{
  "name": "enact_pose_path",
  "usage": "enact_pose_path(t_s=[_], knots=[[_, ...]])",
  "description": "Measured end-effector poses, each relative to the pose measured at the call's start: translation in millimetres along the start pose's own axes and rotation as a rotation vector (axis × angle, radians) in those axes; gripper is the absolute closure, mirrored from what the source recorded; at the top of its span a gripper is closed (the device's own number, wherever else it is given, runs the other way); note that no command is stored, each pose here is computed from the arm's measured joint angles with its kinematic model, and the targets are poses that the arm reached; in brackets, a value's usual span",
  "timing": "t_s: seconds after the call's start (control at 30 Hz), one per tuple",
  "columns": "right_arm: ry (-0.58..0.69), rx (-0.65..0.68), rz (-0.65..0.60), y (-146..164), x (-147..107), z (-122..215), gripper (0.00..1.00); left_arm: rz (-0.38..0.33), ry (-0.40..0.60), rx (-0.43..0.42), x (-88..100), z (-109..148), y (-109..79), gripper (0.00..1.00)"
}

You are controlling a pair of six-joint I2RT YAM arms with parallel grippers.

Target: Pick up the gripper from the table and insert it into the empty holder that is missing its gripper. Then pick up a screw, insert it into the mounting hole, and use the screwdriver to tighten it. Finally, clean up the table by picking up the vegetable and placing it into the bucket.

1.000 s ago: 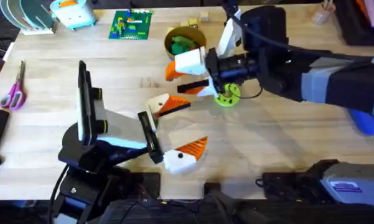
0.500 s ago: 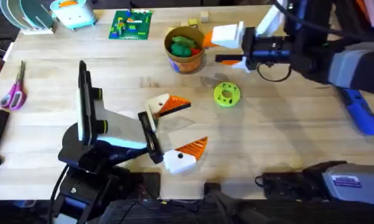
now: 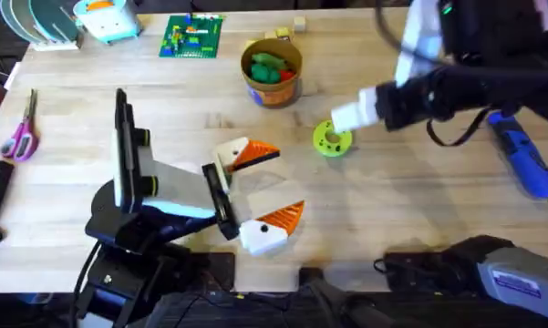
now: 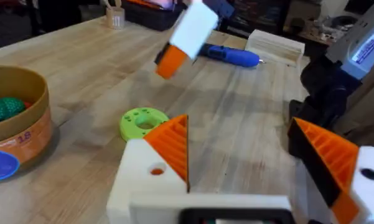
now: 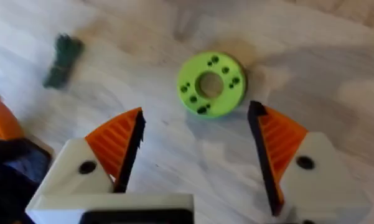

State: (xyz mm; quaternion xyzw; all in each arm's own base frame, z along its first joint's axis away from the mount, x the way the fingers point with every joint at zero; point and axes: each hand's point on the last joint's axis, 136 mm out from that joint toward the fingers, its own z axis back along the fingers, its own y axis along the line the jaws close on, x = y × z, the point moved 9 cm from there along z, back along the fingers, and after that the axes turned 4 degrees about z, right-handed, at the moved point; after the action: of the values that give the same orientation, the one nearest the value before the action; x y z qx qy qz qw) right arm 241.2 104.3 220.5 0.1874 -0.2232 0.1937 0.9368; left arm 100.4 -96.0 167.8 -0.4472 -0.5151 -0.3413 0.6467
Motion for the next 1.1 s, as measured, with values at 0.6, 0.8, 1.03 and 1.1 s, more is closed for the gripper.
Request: enact_pose_path(t_s=[0.6, 0.8, 1.03, 1.1], knots=[[0.304, -0.089, 0.314, 19.7, -23.8, -67.4, 0.587, 0.0, 0.0, 0.0, 0.0, 0.0, 0.0, 0.009], [0.294, -0.105, 0.331, 20.3, -22.0, -69.7, 0.585, 0.0, 0.0, 0.0, 0.0, 0.0, 0.0, 0.009], [0.302, -0.115, 0.331, 18.7, -22.2, -73.4, 0.589, 0.0, 0.0, 0.0, 0.0, 0.0, 0.0, 0.009], [0.317, -0.115, 0.329, 17.6, -23.5, -76.9, 0.635, 0.0, 0.0, 0.0, 0.0, 0.0, 0.0, 0.009]])
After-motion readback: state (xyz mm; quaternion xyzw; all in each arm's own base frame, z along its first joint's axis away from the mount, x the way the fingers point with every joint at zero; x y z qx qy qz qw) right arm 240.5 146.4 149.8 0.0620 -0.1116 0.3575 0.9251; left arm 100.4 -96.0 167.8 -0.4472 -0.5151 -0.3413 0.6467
